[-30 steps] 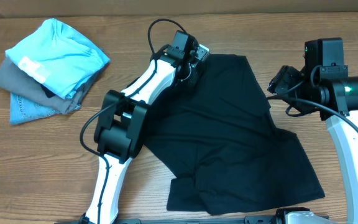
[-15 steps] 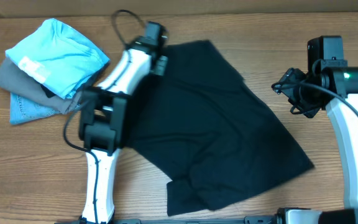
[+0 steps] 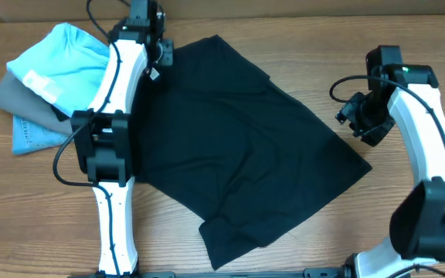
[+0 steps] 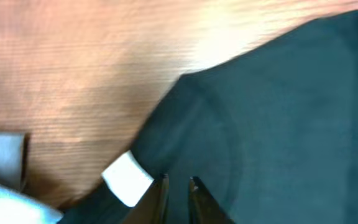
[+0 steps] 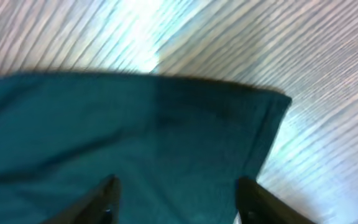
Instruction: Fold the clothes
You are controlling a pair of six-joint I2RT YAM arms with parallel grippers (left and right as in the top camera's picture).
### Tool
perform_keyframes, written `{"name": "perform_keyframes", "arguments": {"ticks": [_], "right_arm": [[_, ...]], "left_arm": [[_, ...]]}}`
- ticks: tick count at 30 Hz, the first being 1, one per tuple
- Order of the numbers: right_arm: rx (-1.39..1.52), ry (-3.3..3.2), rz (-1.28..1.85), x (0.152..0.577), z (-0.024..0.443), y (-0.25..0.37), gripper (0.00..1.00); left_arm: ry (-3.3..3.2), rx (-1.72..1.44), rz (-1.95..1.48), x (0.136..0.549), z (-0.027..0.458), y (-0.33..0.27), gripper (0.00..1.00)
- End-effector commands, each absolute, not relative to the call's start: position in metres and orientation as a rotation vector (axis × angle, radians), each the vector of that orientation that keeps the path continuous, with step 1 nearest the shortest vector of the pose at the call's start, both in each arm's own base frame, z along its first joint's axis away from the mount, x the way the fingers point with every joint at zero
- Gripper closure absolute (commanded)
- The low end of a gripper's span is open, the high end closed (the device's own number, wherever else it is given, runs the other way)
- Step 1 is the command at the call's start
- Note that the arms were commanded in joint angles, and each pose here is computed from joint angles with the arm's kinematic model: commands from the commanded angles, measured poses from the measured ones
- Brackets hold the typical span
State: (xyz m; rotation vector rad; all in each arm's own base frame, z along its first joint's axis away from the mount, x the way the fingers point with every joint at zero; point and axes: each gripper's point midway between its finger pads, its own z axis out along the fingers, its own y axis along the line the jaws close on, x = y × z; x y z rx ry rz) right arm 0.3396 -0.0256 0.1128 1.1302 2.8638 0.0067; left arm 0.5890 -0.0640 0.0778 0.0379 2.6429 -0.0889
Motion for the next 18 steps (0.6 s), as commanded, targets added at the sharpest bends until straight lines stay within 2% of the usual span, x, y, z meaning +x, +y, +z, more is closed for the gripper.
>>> {"name": "perform_keyframes", "arguments": {"ticks": [1,9,11,14,18], "right_arm": [[1.249,2.869,-0.058,0.333,0.086,-0.048,0.49],[1.464,2.932,-0.005,0.280,0.030,-0.085,0.47],[1.526,2.914,0.024,0.271,0.019,-0.091,0.47],[1.483,2.925,0.185,0.268,0.003,-0.083,0.47],[1.446,2.883,0.238,0.273,-0.014,-0.080,0.44]], "left_arm": [[2.492,0.111,-0.134,0.594,0.164,-0.078,0.82],[2.431,0.170,-0.117,0.555,0.250,-0.075,0.72],[2.428,0.170,-0.117,0.545,0.262,-0.074,0.69],[2.426,0.174,-0.115,0.533,0.276,-0.073,0.68],[2.437,0.173,-0.115,0.524,0.281,-0.072,0.67]]}}
